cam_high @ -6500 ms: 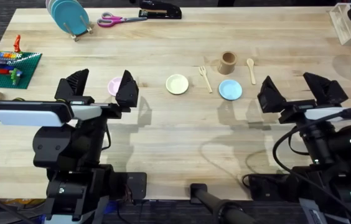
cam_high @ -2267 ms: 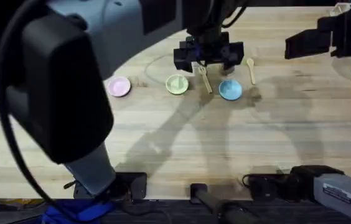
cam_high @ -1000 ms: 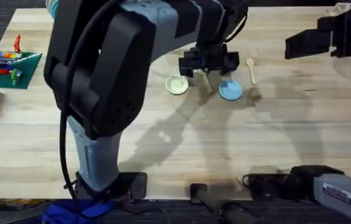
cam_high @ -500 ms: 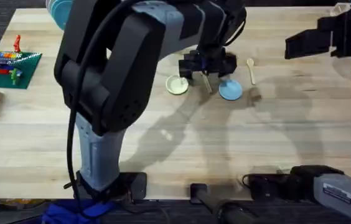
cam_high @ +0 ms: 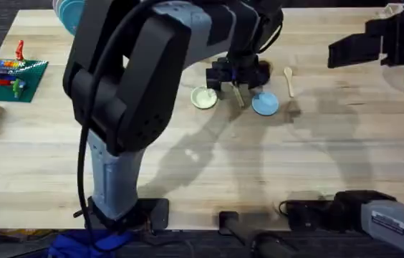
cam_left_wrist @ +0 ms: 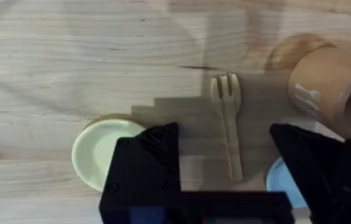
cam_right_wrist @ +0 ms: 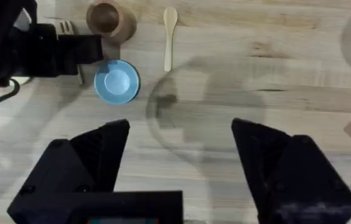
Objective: Pick up a utensil and set it on the pink plate, then put the other utensil in the container.
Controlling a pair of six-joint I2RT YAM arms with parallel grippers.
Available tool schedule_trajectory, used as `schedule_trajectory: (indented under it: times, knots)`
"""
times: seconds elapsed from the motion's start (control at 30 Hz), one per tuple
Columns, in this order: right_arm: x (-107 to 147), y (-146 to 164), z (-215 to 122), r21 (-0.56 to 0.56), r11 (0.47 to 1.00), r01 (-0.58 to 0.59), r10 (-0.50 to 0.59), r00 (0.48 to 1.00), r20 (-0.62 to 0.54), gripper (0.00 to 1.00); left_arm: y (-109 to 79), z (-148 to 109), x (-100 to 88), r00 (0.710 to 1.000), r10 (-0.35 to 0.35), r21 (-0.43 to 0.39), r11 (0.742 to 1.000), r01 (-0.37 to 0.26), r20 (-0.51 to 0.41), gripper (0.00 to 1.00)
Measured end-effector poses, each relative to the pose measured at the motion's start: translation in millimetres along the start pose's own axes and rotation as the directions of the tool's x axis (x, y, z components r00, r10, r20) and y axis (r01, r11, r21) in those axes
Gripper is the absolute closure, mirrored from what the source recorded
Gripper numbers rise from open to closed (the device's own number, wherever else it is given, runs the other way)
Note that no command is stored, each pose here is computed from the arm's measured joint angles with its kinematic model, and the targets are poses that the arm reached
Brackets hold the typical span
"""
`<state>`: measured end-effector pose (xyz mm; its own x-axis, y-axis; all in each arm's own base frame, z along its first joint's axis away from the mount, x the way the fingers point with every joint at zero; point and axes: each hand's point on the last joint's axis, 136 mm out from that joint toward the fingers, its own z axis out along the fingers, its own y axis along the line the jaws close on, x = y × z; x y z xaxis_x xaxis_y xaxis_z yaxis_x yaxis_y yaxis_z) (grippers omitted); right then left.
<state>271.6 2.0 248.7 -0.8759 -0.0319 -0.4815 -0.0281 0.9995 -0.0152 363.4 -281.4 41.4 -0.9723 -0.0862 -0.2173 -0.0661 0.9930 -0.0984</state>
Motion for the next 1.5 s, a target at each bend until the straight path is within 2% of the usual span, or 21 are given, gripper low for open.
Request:
schedule_trajectory:
  times: [0.33,0.4,0.6,0.7,0.87,1.03,1.33,1.5]
  knots:
    - [0.0,0.0,0.0,0.000,1.000,0.000,0.000,1.000,0.000,0.003,2.2,2.0,-0.5,1.000,0.006,-0.017,1.000,-0.006,0.003,0.135]
    - [0.0,0.0,0.0,0.000,1.000,0.000,0.000,1.000,0.000,0.005,1.5,2.5,-1.3,1.000,0.010,-0.018,1.000,-0.010,0.002,0.210]
    - [-0.1,0.0,0.0,0.000,1.000,0.000,0.000,1.000,0.000,0.004,6.1,4.4,-2.6,1.000,0.015,-0.044,0.999,-0.015,0.007,0.544]
    - [-0.1,0.0,0.0,0.000,1.000,0.000,0.000,1.000,0.000,0.003,6.4,4.4,-2.9,1.000,0.015,-0.044,0.999,-0.014,0.008,0.597]
    - [0.0,0.0,0.0,0.000,1.000,0.000,0.000,1.000,0.000,0.003,4.9,4.2,-2.6,1.000,0.013,-0.037,0.999,-0.013,0.004,0.814]
    - [-0.1,0.0,0.0,0.000,1.000,0.000,0.000,1.000,0.001,0.004,3.6,3.6,-1.8,1.000,0.015,-0.034,0.999,-0.015,0.001,0.947]
    - [-0.1,0.0,0.0,0.000,1.000,0.000,0.000,1.000,0.000,0.003,4.6,2.6,-2.0,1.000,0.013,-0.036,0.999,-0.013,-0.003,0.961]
    - [-0.1,0.0,0.0,0.000,1.000,0.000,0.000,1.000,0.000,0.004,16.3,-1.1,4.1,0.998,0.008,-0.087,0.996,-0.013,-0.060,0.961]
